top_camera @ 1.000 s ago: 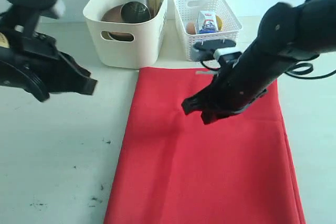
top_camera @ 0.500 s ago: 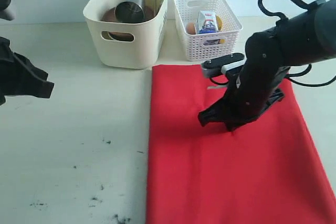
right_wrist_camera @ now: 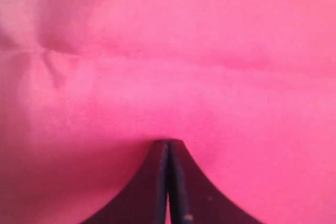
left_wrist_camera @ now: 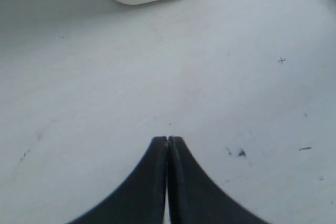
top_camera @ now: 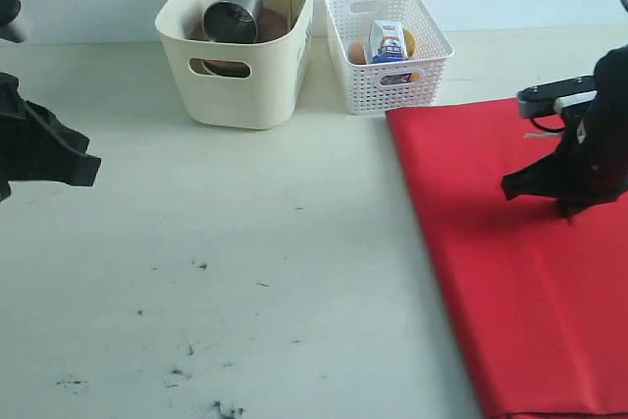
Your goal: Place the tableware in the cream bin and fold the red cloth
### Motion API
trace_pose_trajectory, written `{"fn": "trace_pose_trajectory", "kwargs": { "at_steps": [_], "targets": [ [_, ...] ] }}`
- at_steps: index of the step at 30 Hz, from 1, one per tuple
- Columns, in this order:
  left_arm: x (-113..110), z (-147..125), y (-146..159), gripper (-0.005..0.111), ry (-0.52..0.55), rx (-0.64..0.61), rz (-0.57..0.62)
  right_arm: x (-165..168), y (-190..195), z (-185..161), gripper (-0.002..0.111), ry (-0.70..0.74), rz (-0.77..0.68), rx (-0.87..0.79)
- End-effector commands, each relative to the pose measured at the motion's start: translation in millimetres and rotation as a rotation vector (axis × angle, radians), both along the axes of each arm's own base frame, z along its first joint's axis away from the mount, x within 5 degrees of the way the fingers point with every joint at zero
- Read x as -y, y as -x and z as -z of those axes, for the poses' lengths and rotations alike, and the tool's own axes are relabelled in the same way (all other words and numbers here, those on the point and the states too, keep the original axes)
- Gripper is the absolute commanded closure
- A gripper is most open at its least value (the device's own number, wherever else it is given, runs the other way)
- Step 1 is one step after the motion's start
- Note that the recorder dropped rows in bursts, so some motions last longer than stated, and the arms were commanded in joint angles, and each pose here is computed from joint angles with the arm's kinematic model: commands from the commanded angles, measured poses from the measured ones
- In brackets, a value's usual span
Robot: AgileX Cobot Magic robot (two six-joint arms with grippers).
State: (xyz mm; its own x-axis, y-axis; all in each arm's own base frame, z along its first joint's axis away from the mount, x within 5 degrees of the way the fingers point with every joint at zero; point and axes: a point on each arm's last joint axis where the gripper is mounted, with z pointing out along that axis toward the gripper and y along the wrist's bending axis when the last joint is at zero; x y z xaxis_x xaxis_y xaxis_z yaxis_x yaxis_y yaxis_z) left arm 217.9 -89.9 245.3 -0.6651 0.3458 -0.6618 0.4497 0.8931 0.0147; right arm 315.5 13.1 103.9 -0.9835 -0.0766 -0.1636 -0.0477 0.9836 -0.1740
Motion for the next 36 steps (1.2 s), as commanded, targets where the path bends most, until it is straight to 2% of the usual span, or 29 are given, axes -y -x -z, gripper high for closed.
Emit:
{"fn": "trace_pose_trajectory", "kwargs": {
  "at_steps": [1,6,9,14,16,22,26,31,36],
  "targets": [
    [-1,-1,0,0.104,0.006,0.018,-0.004,33,5,7,0.108,0.049,0.128,-0.101],
    [-1,-1,0,0.104,0.01,0.019,-0.006,40,4,-25,0.108,0.016,0.18,0.007],
    [-1,-1,0,0.104,0.018,0.018,-0.012,32,8,-50,0.108,-0.076,0.232,0.077],
    [0,-2,-1,0.104,0.033,0.028,-0.019,12,19,-74,0.108,-0.282,0.12,0.172],
    [0,-3,-1,0.104,0.038,0.032,-0.022,9,25,-67,0.108,-0.31,0.106,0.182],
    [0,-3,-1,0.104,0.038,0.032,-0.022,11,37,-17,0.108,-0.289,0.141,0.107],
    [0,-3,-1,0.104,0.037,0.029,-0.022,17,37,14,0.108,-0.221,0.097,0.021],
    [0,-2,0,0.104,0.032,0.019,-0.019,26,33,23,0.108,-0.153,0.123,0.053],
    [0,-2,0,0.104,0.031,0.02,-0.017,26,8,7,0.108,-0.154,0.114,0.137]
  ]
}}
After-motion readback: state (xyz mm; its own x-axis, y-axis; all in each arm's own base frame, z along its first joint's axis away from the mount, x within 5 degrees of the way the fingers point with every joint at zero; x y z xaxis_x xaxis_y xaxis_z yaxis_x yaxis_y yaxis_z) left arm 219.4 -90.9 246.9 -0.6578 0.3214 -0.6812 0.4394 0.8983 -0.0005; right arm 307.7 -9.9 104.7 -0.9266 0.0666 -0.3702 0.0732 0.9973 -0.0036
